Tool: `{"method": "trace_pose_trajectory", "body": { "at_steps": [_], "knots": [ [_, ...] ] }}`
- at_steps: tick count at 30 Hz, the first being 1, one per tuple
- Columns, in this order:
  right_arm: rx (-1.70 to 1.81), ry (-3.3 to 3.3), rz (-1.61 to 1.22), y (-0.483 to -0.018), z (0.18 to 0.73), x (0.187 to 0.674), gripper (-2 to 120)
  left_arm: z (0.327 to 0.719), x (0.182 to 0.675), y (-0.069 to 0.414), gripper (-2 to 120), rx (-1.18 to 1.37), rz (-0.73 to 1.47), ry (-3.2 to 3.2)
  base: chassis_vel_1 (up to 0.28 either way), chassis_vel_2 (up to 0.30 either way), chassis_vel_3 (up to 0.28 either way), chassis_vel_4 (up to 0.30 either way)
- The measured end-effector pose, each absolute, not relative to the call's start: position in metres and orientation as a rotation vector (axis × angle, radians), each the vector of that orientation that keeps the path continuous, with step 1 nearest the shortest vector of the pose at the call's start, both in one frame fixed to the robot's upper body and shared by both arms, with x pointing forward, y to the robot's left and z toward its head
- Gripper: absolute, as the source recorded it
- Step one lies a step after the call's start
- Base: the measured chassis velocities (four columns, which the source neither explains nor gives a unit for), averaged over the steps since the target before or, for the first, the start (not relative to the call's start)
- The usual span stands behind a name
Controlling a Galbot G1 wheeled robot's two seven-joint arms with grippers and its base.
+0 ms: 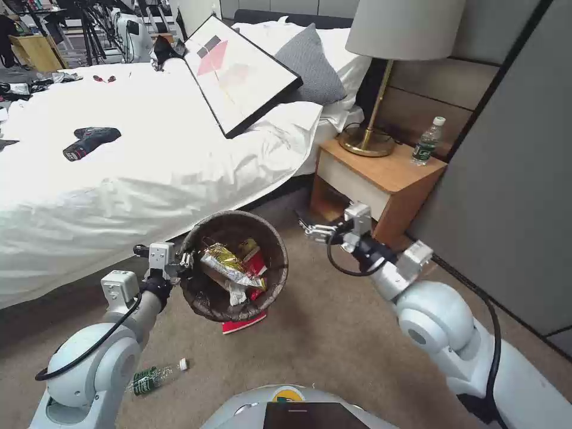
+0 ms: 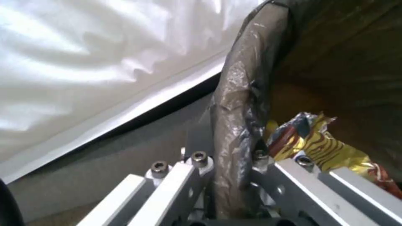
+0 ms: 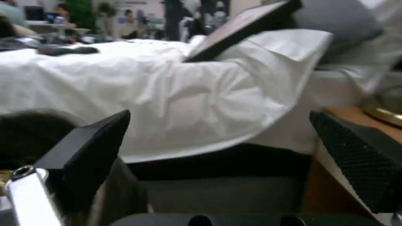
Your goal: Pick up the trash bin, then pick up the garbage from the floor and place it into the trash bin.
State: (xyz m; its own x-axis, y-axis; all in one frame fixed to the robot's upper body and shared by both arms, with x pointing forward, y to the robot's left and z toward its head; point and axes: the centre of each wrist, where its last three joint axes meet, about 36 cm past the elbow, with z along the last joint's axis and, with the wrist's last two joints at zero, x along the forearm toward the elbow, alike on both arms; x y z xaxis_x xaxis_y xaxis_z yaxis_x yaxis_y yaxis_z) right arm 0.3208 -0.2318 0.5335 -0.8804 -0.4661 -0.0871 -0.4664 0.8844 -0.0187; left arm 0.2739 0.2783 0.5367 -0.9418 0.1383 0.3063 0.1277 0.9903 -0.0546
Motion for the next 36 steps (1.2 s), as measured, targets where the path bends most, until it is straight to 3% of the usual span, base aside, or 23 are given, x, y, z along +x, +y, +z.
{"method": "trace_pose_trajectory", "body": {
  "at_steps": [21,36],
  "knots": [
    [-0.182,2.991,-0.133,-0.242,0.468,0.245,100,0.535,0.272,0.279,2,-0.183,0.053,-2.817,0.000,0.000,0.000,0.000],
    [-0.035,2.998,-0.163,-0.246,0.457,0.230,100,0.535,0.270,0.278,2,-0.185,0.053,-2.812,0.000,0.000,0.000,0.000]
  ]
}}
